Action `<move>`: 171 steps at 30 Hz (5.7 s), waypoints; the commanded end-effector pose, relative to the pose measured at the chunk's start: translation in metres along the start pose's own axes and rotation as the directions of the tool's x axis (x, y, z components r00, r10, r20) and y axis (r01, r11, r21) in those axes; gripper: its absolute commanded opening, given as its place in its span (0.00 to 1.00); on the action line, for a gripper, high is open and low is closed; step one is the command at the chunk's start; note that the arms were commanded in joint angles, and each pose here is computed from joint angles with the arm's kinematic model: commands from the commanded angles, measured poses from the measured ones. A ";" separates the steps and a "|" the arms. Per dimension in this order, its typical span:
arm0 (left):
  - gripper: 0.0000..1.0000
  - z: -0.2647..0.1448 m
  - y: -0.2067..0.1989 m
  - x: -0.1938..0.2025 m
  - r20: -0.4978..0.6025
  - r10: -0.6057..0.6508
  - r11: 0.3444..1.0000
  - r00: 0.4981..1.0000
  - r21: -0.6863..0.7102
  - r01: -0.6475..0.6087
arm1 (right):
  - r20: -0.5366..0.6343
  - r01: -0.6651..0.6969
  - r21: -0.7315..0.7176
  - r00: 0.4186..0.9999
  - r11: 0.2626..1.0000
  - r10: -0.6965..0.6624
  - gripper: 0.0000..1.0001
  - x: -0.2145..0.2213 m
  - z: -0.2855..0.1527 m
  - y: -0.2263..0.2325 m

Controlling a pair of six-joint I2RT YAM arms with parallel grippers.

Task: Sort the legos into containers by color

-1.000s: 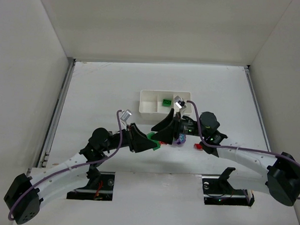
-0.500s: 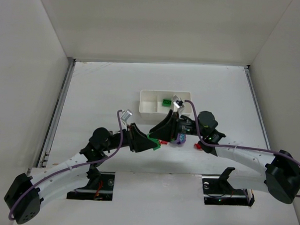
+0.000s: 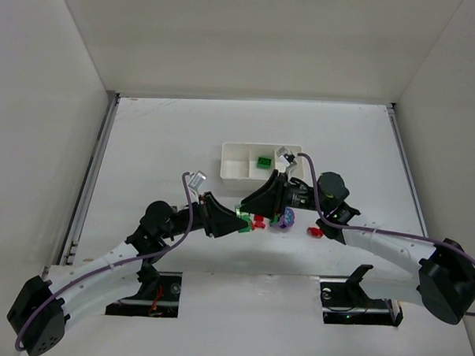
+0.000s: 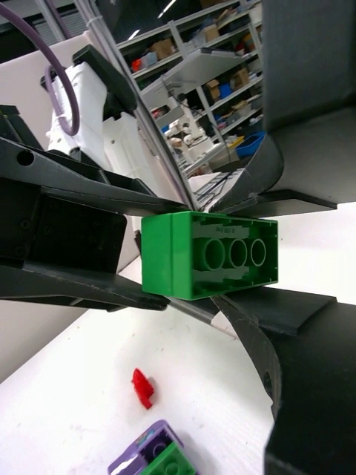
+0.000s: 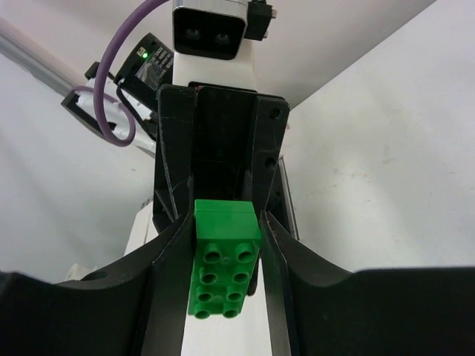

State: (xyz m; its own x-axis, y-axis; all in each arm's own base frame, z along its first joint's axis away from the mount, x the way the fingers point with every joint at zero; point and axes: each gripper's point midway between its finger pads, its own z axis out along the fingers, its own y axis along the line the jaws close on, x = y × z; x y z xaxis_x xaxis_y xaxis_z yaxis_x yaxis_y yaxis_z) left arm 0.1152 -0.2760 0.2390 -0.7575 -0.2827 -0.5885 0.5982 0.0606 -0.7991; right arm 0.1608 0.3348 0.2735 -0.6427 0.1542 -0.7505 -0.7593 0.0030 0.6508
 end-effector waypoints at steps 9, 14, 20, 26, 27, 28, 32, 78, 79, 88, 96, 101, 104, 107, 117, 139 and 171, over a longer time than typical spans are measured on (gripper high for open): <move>0.17 -0.012 -0.007 -0.027 0.120 0.076 0.996 0.990 0.029 -0.080 | 0.100 0.071 0.019 0.992 0.997 -0.072 0.39 -0.031 -0.006 -0.008; 0.16 -0.022 -0.001 -0.040 0.185 0.078 0.997 0.980 0.004 -0.080 | 0.115 0.075 0.029 0.990 0.997 -0.078 0.32 -0.034 -0.010 -0.010; 0.17 -0.021 0.010 -0.045 0.199 0.067 0.998 0.978 -0.030 -0.063 | 0.175 0.041 0.124 0.983 0.991 -0.063 0.38 -0.055 -0.005 -0.035; 0.19 -0.015 0.023 -0.058 0.236 0.098 0.993 0.967 -0.090 -0.078 | 0.247 -0.080 0.454 0.968 0.887 -0.040 0.37 -0.082 -0.016 -0.140; 0.19 -0.014 0.023 -0.061 0.245 0.106 0.992 0.964 -0.096 -0.085 | 0.262 -0.105 0.509 0.964 0.854 -0.038 0.36 -0.085 -0.022 -0.158; 0.19 -0.013 0.024 -0.065 0.258 0.109 0.991 0.960 -0.104 -0.085 | 0.277 -0.131 0.557 0.960 0.820 -0.035 0.36 -0.087 -0.028 -0.175; 0.20 -0.011 0.032 -0.079 0.326 0.114 0.987 0.939 -0.146 -0.069 | 0.315 -0.181 0.706 0.946 0.685 -0.074 0.37 -0.097 -0.055 -0.228; 0.26 -0.007 0.025 -0.116 0.603 -0.193 0.975 0.774 0.030 0.219 | 0.268 -0.247 0.038 0.936 0.968 0.228 0.61 -0.041 0.016 -0.024; 0.26 -0.007 0.024 -0.116 0.603 -0.199 0.974 0.772 0.035 0.224 | 0.268 -0.253 0.036 0.935 0.967 0.234 0.60 -0.041 0.016 -0.025; 0.27 -0.003 0.032 -0.103 0.581 -0.222 0.966 0.783 0.023 0.257 | 0.257 -0.226 -0.019 0.940 0.974 0.223 0.60 -0.044 0.017 -0.012; 0.27 -0.002 0.028 -0.100 0.569 -0.235 0.964 0.788 0.037 0.262 | 0.257 -0.237 -0.004 0.939 0.972 0.230 0.57 -0.045 0.019 -0.021; 0.28 -0.002 0.024 -0.102 0.570 -0.239 0.965 0.786 0.047 0.258 | 0.257 -0.246 0.003 0.937 0.969 0.237 0.54 -0.043 0.020 -0.026; 0.28 0.001 0.020 -0.100 0.557 -0.246 0.965 0.794 0.060 0.257 | 0.263 -0.245 -0.004 0.935 0.970 0.237 0.49 -0.044 0.020 -0.026; 0.29 -0.001 0.023 -0.099 0.562 -0.245 0.964 0.790 0.054 0.261 | 0.266 -0.244 -0.009 0.934 0.970 0.237 0.44 -0.045 0.019 -0.025; 0.51 -0.007 0.039 -0.099 0.580 -0.202 0.967 0.790 -0.011 0.255 | 0.290 -0.252 0.030 0.928 0.967 0.232 0.37 -0.045 0.012 -0.036; 0.52 -0.008 0.047 -0.126 0.611 -0.040 0.982 0.790 -0.121 0.144 | 0.272 -0.289 0.061 0.926 0.955 0.263 0.37 -0.033 0.010 -0.052; 0.16 -0.014 0.040 -0.111 0.566 0.012 0.986 0.824 -0.143 0.084 | 0.311 -0.310 0.062 0.909 0.949 0.277 0.37 -0.049 -0.008 -0.061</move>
State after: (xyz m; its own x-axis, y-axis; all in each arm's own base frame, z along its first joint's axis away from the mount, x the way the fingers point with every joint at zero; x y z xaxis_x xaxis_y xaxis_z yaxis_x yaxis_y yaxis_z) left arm 0.2326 -0.2331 0.2504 -0.4852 -0.7759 -0.4031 0.4105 0.2049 -0.8885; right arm 0.2219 0.3365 0.2483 -0.8162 0.3635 -0.4490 -0.4726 0.0268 0.8808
